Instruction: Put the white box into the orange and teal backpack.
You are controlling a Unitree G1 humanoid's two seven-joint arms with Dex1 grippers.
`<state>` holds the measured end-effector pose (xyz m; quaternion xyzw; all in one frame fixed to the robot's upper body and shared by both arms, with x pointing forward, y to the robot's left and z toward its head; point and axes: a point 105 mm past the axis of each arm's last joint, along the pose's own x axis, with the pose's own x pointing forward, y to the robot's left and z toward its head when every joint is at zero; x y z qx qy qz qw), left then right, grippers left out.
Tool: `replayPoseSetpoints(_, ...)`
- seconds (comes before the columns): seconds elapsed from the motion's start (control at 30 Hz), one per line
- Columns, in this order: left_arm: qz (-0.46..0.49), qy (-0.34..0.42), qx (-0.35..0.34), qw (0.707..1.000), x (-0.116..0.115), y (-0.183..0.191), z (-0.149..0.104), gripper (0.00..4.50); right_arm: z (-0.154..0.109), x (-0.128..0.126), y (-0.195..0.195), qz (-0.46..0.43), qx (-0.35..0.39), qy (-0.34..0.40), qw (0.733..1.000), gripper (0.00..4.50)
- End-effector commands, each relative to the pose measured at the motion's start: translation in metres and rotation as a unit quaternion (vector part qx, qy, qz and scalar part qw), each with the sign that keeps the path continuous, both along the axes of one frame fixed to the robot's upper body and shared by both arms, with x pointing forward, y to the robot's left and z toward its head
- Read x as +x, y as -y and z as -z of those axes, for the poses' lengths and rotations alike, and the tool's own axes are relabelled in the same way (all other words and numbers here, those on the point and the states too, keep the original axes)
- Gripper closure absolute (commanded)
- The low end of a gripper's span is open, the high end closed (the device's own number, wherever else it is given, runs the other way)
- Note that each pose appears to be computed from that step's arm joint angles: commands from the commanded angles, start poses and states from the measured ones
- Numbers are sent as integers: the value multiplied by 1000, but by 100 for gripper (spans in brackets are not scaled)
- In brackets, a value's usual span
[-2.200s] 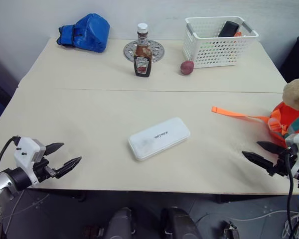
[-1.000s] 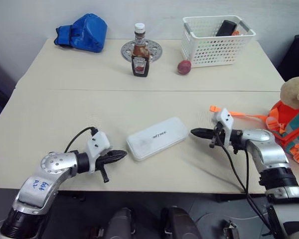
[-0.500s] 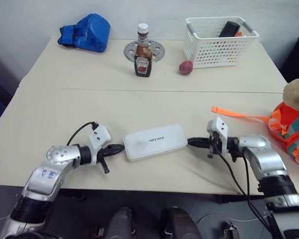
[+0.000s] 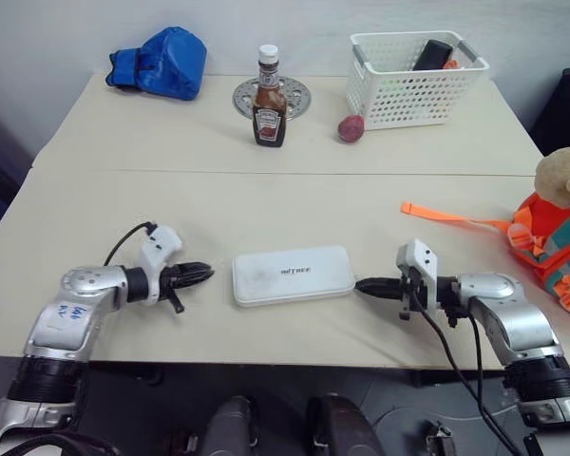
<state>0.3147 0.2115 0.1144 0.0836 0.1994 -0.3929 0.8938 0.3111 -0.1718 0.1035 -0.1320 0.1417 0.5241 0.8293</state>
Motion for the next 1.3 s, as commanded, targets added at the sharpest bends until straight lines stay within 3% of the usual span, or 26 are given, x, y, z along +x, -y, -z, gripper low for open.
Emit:
replayPoseSetpoints(0.03, 0, -61, -87, 994, -11, 0, -9, 259, -14, 7, 4, -10, -11, 33, 999, 450)
replayPoseSetpoints(0.13, 15, -121, -145, 982, -22, 6, -13, 165, -17, 11, 1, -21, -18, 43, 999, 450)
replayPoseSetpoints(0.23, -5, -158, -153, 976, -22, 8, -7, 70, -16, 15, -1, -29, -33, 56, 997, 450)
replayPoseSetpoints(0.3, -19, -174, -200, 964, -15, 15, -8, 9, -16, 14, -6, -49, -36, 60, 996, 450)
replayPoseSetpoints(0.5, -18, -232, -246, 941, -7, 41, -2, 4, -16, 14, -14, -64, -34, 65, 995, 450)
replayPoseSetpoints(0.83, 44, -269, -232, 934, 4, 93, 2, 4, -11, 14, -18, -64, -35, 64, 995, 450)
replayPoseSetpoints(0.97, 66, -271, -240, 930, 14, 112, -7, 4, -7, 10, -19, -65, -33, 60, 996, 450)
replayPoseSetpoints(1.17, 99, -286, -216, 928, 15, 121, -11, 4, -4, 6, -20, -62, -32, 58, 996, 450)
replayPoseSetpoints(1.3, 78, -273, -190, 940, 20, 102, -11, 4, -5, 6, -18, -54, -30, 60, 996, 450)
